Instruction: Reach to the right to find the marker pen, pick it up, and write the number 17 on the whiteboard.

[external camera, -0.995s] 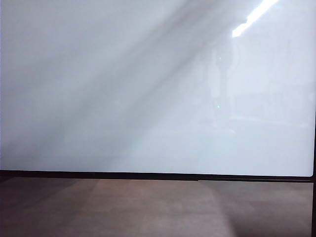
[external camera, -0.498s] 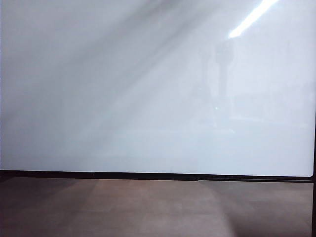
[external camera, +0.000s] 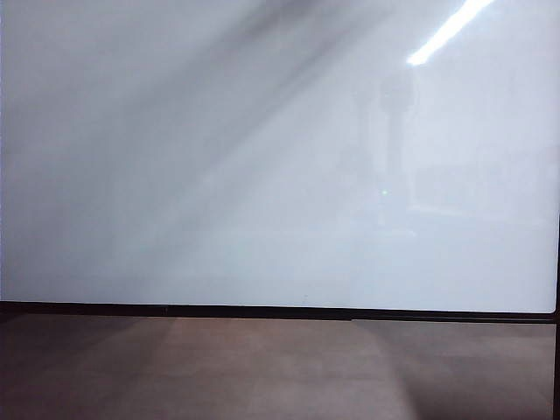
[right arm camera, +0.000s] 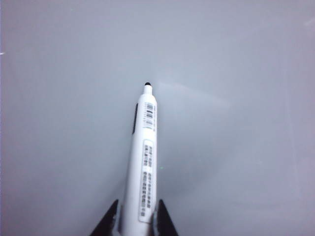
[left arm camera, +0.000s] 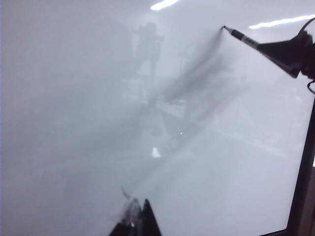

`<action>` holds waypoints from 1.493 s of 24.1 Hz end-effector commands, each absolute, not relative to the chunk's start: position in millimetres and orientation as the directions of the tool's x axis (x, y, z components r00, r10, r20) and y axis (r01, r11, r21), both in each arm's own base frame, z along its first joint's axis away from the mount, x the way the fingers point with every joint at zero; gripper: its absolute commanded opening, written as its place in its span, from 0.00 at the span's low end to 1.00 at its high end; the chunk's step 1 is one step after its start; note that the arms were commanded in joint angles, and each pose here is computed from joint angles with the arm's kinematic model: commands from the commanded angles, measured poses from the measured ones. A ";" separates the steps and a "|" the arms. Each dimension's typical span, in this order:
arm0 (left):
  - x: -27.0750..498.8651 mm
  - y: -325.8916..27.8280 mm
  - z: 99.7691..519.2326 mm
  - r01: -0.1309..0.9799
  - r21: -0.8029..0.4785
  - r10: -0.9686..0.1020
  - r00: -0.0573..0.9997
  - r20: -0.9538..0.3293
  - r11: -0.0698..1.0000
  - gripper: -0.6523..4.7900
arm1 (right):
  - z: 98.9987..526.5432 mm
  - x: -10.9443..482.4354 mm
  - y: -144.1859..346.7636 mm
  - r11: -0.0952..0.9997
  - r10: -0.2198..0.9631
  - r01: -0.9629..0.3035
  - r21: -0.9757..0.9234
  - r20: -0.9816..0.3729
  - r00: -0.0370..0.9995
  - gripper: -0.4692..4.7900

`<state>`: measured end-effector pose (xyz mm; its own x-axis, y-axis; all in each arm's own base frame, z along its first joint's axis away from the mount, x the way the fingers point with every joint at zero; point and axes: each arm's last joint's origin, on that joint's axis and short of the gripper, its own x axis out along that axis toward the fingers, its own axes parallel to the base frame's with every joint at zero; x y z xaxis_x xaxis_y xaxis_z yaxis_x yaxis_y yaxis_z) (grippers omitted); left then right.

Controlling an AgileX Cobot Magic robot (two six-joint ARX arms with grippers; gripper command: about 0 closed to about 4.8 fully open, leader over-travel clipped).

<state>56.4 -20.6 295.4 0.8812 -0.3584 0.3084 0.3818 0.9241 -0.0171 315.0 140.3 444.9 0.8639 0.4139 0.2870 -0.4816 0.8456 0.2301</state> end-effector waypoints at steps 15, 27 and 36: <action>53.6 -19.6 305.0 0.383 -0.013 -0.357 0.873 0.331 0.924 0.11 | 443.8 320.2 142.0 0.862 0.381 -0.455 0.223 0.305 0.873 0.08; 53.5 -19.6 305.1 0.383 -0.013 -0.357 0.873 0.332 0.924 0.11 | 430.0 325.3 143.4 0.889 0.373 -0.409 0.208 0.192 0.908 0.08; 53.4 -19.6 305.4 0.383 -0.013 -0.357 0.872 0.334 0.924 0.11 | 401.2 328.9 145.0 0.895 0.378 -0.393 0.210 0.111 0.919 0.08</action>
<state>54.0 -19.8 303.3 0.8766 -0.3569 0.3228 0.3822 0.9239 -0.0164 326.9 145.3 409.3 0.9041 0.4008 0.1480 -0.4245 0.8821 0.2041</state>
